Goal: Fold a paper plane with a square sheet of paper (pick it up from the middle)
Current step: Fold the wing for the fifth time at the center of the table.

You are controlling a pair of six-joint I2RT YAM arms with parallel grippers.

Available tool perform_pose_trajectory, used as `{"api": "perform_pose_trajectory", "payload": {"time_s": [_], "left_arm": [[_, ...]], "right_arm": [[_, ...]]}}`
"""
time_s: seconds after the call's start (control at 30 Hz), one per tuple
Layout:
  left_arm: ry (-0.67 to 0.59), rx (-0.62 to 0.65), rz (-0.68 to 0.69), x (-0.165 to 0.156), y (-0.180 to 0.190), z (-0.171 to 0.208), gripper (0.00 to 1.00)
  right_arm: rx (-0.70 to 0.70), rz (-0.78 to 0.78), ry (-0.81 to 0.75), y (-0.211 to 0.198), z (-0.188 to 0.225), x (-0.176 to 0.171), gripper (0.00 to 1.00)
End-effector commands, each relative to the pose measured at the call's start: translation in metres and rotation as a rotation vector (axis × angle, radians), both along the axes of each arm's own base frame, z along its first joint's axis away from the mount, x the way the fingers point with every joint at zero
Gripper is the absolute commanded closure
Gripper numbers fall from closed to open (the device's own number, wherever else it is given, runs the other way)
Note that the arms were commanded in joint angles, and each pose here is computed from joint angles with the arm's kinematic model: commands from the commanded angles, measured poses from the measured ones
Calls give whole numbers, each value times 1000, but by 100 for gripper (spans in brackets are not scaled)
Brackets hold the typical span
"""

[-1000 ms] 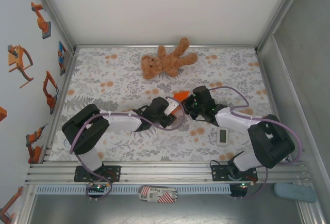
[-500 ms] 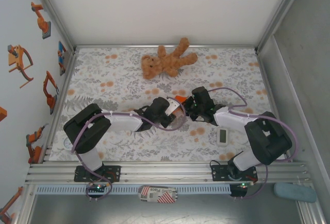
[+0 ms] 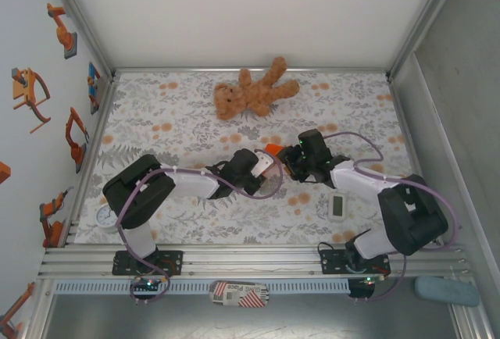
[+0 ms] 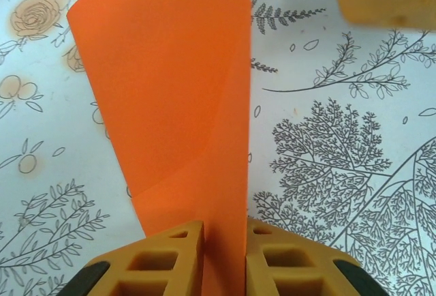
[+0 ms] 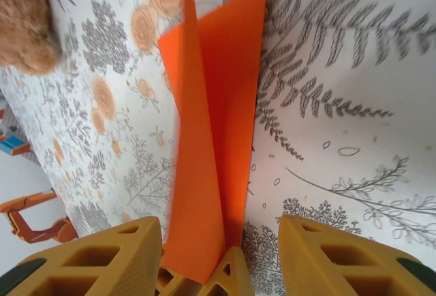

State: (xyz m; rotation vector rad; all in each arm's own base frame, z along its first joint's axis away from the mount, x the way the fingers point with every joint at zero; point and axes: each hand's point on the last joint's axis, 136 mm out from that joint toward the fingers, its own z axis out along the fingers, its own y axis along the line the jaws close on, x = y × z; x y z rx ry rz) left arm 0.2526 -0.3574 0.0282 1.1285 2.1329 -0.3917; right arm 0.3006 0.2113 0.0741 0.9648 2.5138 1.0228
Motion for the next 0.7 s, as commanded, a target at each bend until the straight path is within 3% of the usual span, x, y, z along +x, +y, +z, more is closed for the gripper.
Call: {"api": "perform_pose_trajectory", "payload": {"time_s": [0.0, 0.67], "left_arm": [[40, -7, -28, -8, -5, -4, 80], [339, -101, -62, -19, -10, -4, 82]], "right_arm": [[-69, -21, -38, -18, 11, 5, 52], [-220, 23, -93, -51, 6, -8, 49]]}}
